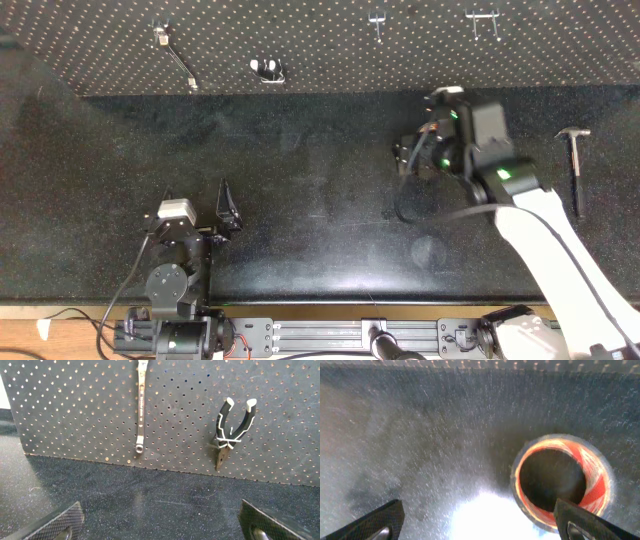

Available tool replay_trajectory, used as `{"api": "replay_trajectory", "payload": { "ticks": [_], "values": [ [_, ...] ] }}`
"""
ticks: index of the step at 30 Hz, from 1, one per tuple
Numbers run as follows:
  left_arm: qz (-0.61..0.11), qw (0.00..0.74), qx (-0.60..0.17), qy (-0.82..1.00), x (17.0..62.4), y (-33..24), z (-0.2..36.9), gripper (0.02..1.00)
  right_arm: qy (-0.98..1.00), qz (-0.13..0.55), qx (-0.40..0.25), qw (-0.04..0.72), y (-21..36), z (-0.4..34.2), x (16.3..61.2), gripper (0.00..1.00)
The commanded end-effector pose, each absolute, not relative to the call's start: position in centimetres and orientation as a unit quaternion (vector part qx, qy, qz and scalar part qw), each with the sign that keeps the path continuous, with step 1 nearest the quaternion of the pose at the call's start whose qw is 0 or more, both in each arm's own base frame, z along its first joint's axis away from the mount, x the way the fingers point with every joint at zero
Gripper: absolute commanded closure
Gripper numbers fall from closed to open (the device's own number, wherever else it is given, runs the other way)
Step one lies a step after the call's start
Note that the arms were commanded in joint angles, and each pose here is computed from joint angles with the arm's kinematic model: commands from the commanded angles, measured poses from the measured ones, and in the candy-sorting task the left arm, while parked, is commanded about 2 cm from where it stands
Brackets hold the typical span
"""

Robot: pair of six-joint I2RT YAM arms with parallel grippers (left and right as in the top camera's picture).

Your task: Place Tools Onto Pegboard

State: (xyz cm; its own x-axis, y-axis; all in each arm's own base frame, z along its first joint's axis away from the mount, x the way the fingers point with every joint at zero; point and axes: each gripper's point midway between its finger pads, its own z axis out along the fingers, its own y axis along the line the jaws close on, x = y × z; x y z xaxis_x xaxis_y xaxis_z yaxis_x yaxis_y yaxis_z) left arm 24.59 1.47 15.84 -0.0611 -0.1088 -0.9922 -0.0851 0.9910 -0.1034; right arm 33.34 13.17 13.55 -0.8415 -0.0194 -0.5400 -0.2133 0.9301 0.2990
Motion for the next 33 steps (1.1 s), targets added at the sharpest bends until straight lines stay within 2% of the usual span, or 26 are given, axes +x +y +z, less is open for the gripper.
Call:
{"api": "replay_trajectory", "payload": {
  "ticks": [1, 6, 13, 15, 16, 19, 20, 23, 25, 26, 29, 31, 33],
  "values": [
    [-0.007, 0.681, -0.06, 0.73, 24.6, 1.4, 15.7, 0.023, 0.96, 0.148, -0.028, 0.235, 13.2, 11.7, 35.9, 0.025],
    [-0.007, 0.681, -0.06, 0.73, 24.6, 1.4, 15.7, 0.023, 0.972, 0.111, 0.004, 0.205, 12.2, 8.8, 36.6, 0.025],
    [-0.007, 0.681, -0.06, 0.73, 24.6, 1.4, 15.7, 0.02, 0.982, 0.095, -0.003, 0.165, 12.2, 5.6, 36.2, 0.016],
    [-0.007, 0.681, -0.06, 0.73, 24.6, 1.4, 15.7, 0.023, 0.982, 0.088, -0.022, 0.163, 12.5, 5.3, 36.1, 0.187],
    [-0.007, 0.681, -0.06, 0.73, 24.6, 1.4, 15.7, 0.023, 0.983, 0.08, -0.023, 0.165, 12.4, 5.2, 36.1, 0.415],
    [-0.007, 0.681, -0.06, 0.73, 24.6, 1.4, 15.7, 0.023, 0.985, 0.061, -0.027, 0.16, 11.8, 5.0, 35.8, 0.882],
    [-0.007, 0.681, -0.06, 0.73, 24.6, 1.4, 15.7, 0.023, 0.986, 0.048, -0.025, 0.155, 11.3, 4.9, 35.5, 0.923],
    [-0.007, 0.681, -0.06, 0.73, 24.6, 1.4, 15.7, 0.023, 0.988, 0.011, -0.02, 0.154, 9.9, 5.0, 35.2, 0.925],
    [-0.007, 0.681, -0.06, 0.73, 24.6, 1.4, 15.7, 0.023, 0.983, 0.008, -0.02, 0.184, 9.9, 7.0, 35.6, 0.925],
    [-0.007, 0.681, -0.06, 0.73, 24.6, 1.4, 15.7, 0.023, 0.972, 0.019, -0.024, 0.231, 10.4, 10.1, 36.0, 0.925],
    [-0.007, 0.681, -0.06, 0.73, 24.6, 1.4, 15.7, 0.023, 0.898, 0.099, -0.057, 0.425, 14.9, 22.5, 36.6, 0.928],
    [-0.007, 0.681, -0.06, 0.73, 24.6, 1.4, 15.7, 0.023, 0.856, 0.129, -0.073, 0.496, 17.8, 26.7, 36.6, 0.925],
    [-0.007, 0.681, -0.06, 0.73, 24.6, 1.4, 15.7, 0.023, 0.832, 0.123, -0.067, 0.536, 19.1, 28.5, 37.1, 0.925]
  ]
}}
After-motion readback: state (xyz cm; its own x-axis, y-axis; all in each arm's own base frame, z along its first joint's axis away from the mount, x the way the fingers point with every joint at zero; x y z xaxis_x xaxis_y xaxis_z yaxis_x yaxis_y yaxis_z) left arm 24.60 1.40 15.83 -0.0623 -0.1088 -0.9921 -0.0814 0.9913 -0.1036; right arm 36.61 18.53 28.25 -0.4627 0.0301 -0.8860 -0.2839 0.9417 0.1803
